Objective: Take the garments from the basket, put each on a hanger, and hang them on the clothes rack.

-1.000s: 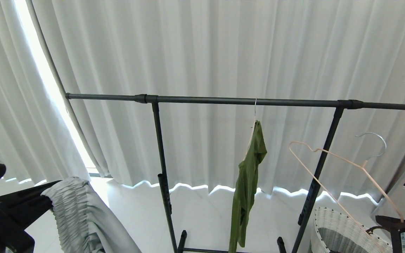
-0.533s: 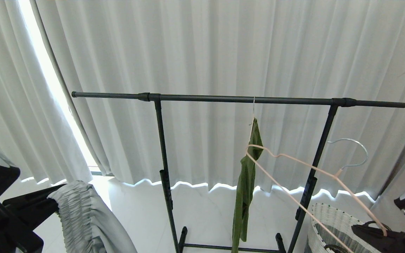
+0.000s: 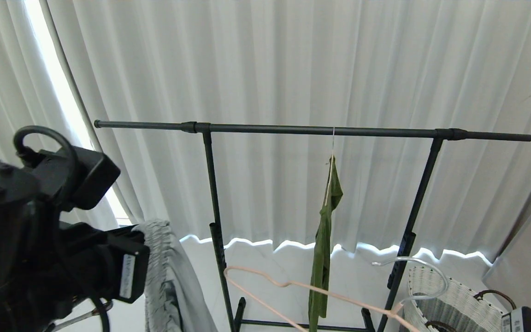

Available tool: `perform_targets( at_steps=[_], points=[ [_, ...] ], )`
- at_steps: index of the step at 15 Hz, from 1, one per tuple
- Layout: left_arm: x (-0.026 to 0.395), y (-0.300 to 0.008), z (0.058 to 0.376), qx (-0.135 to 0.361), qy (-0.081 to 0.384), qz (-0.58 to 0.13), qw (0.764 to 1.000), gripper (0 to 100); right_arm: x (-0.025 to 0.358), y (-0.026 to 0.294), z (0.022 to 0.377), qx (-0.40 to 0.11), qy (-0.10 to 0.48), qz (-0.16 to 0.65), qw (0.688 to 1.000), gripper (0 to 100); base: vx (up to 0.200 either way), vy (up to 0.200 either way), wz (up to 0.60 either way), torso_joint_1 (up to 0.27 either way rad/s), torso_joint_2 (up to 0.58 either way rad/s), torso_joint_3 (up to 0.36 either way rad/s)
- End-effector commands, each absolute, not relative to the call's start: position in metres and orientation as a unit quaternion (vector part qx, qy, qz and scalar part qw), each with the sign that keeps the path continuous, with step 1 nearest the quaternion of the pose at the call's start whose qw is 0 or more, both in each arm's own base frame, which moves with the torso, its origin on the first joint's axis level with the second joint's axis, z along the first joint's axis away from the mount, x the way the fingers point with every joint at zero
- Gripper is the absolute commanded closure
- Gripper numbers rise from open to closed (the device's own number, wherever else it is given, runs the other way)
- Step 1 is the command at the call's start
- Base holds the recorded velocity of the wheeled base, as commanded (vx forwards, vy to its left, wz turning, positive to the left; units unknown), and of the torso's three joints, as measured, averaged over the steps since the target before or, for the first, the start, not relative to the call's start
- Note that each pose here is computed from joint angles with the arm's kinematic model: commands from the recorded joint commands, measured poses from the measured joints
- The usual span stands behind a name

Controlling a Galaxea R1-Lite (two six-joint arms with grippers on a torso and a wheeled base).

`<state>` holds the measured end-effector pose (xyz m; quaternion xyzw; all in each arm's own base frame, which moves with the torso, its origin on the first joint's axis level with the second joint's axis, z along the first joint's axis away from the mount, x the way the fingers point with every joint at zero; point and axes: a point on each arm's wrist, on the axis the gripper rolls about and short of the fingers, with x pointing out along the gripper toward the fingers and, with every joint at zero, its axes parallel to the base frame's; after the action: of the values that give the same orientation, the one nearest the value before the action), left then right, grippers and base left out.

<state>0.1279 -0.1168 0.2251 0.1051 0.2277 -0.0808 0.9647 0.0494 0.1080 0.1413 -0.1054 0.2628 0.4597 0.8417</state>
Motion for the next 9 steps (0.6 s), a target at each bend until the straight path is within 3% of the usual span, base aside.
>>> perform_targets(
  at_steps=[1,5,9],
  points=[
    [0.159,-0.145,0.216,0.087,0.253,-0.040,0.963,100,0.043,0.123,0.144,-0.108,0.271,0.492,0.820,100,0.000,0.000,0.00,0.000,0.00,0.000],
    [0.167,-0.144,0.215,0.087,0.255,-0.017,0.963,100,0.032,0.136,0.148,-0.098,0.280,0.525,0.798,100,0.000,0.000,0.00,0.000,0.00,0.000],
    [0.168,-0.142,0.215,0.087,0.255,-0.013,0.963,100,0.032,0.138,0.147,-0.097,0.287,0.521,0.798,100,0.000,0.000,0.00,0.000,0.00,0.000]
  ],
)
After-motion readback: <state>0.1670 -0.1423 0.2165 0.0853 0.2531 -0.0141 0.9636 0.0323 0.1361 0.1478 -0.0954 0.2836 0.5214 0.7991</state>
